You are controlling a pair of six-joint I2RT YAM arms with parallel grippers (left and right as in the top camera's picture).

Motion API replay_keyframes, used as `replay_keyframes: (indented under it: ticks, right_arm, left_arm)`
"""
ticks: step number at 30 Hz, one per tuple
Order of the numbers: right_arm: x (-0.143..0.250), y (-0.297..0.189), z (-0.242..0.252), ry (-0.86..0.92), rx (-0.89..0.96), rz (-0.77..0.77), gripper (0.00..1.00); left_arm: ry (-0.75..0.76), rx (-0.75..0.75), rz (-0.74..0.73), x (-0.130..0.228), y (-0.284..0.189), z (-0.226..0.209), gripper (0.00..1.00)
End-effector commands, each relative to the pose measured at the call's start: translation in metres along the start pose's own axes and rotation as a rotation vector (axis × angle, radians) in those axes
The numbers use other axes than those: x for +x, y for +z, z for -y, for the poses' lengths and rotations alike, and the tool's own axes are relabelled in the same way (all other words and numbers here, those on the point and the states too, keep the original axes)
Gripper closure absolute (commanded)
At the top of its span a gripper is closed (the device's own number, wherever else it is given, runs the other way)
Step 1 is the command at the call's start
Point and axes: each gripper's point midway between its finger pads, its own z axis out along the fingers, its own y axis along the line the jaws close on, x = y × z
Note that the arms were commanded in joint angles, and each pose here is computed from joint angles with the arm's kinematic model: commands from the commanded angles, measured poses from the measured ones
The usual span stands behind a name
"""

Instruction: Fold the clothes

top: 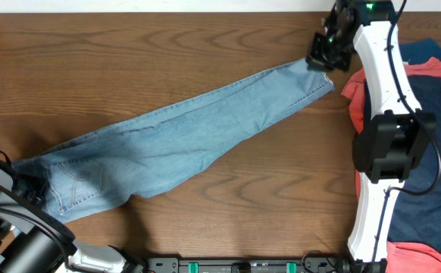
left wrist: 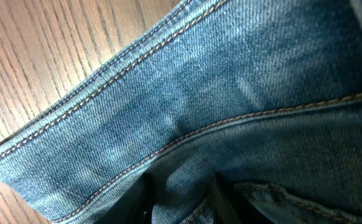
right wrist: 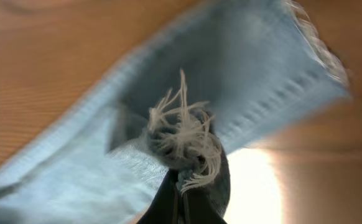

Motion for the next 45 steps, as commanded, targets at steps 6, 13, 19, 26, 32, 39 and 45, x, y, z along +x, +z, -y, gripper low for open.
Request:
replay_keyframes:
  ticks: [6, 13, 19, 26, 32, 39, 45]
  right_arm:
    - [-0.035, 0.028, -0.064, 0.095, -0.06, 0.214, 0.93]
    - [-0.031, 0.062, -0.11, -0.21, -0.156, 0.228, 0.99]
    - [-0.013, 0.062, -0.124, -0.467, -0.135, 0.215, 0.53]
    - [-0.035, 0.017, -0.09, -0.527, -0.069, 0.269, 0.58]
    - [-0.041, 0.017, -0.027, -0.363, -0.067, 0.167, 0.96]
    - [0.004, 0.022, -0.086, -0.479, -0.359, 0.034, 0.99]
    - [0.07, 0.039, -0.174, -0.658, -0.452, -0.042, 0.99]
  left_arm:
    - [-0.005, -0.009, -0.015, 0.003, 0.007, 0.0, 0.68]
    - [-0.005, -0.01, -0.016, 0.003, 0.007, 0.0, 0.68]
    - [-0.005, -0.011, -0.019, 0.004, 0.007, -0.001, 0.68]
    - [-0.004, -0.012, -0.021, 0.004, 0.007, -0.001, 0.67]
    - [-0.005, -0.011, -0.019, 0.003, 0.007, 0.0, 0.67]
    - [-0.006, 0.012, -0.023, 0.004, 0.007, 0.004, 0.67]
    - [-0.005, 0.011, -0.024, 0.004, 0.006, 0.003, 0.66]
